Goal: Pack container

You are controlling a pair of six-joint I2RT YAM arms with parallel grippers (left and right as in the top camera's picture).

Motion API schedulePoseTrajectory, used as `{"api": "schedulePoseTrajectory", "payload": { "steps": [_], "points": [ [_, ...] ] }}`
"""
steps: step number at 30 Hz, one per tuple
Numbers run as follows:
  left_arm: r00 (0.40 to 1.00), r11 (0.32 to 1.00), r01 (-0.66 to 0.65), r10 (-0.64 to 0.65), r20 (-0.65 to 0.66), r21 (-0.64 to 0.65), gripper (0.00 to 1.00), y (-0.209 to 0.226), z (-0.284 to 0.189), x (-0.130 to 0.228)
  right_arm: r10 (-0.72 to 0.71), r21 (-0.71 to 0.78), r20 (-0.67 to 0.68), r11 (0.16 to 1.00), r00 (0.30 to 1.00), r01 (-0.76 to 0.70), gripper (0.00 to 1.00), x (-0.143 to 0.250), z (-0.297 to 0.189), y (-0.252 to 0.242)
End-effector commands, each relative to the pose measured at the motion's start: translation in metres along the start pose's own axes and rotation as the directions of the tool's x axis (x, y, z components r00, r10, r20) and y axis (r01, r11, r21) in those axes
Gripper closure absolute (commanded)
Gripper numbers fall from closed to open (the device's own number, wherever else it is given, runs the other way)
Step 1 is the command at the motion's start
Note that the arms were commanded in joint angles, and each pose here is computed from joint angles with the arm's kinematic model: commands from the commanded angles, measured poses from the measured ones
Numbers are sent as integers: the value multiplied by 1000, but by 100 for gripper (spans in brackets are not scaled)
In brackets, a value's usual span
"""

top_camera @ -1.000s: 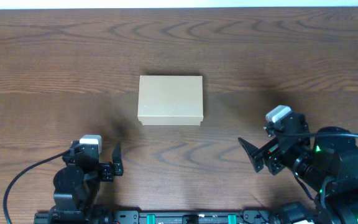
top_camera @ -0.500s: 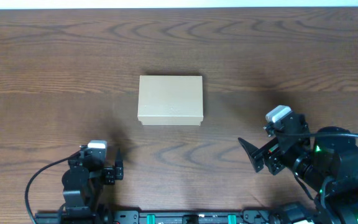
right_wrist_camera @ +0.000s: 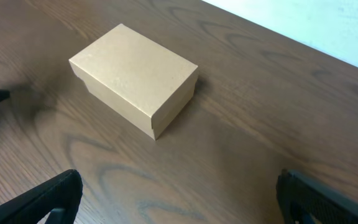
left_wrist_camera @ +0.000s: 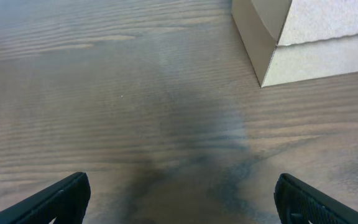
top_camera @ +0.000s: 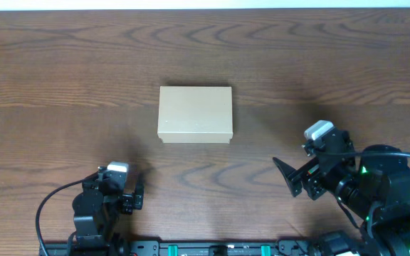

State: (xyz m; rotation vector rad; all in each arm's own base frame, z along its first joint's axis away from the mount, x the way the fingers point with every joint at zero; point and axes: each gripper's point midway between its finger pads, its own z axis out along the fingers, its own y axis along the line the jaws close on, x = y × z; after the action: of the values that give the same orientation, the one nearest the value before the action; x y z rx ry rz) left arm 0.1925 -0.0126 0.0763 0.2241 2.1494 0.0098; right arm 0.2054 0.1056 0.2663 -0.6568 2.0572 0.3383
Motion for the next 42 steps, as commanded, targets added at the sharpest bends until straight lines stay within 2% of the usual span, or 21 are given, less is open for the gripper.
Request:
{"api": "schedulePoseTrajectory", "payload": {
  "steps": [1,12,16,18,27,30,37,42],
  "points": [
    [999,999,35,-35,-9,0,5,0,0,3,8,-1,1,1000,1000,-8,1,0,0,0],
    [999,999,35,-35,-9,0,5,0,0,3,7,3,-4,1000,1000,-7,1,2,0,-1],
    [999,999,35,-35,-9,0,5,0,0,3,32,51,-80,998,996,-28,1,23,-4,-7],
    [999,999,35,-35,-9,0,5,0,0,3,71,139,-90,989,993,-58,1,37,-3,-21],
    [999,999,35,-35,-9,0,5,0,0,3,74,243,37,967,997,-81,1,102,27,-37],
    [999,999,35,-35,-9,0,5,0,0,3,141,296,66,943,988,-154,1,123,33,-47],
    [999,999,35,-35,-9,0,5,0,0,3,157,299,47,940,986,-164,1,160,52,-46],
    [999,999,35,-35,-9,0,5,0,0,3,214,297,67,928,975,-224,1,176,60,-45]
  ]
}}
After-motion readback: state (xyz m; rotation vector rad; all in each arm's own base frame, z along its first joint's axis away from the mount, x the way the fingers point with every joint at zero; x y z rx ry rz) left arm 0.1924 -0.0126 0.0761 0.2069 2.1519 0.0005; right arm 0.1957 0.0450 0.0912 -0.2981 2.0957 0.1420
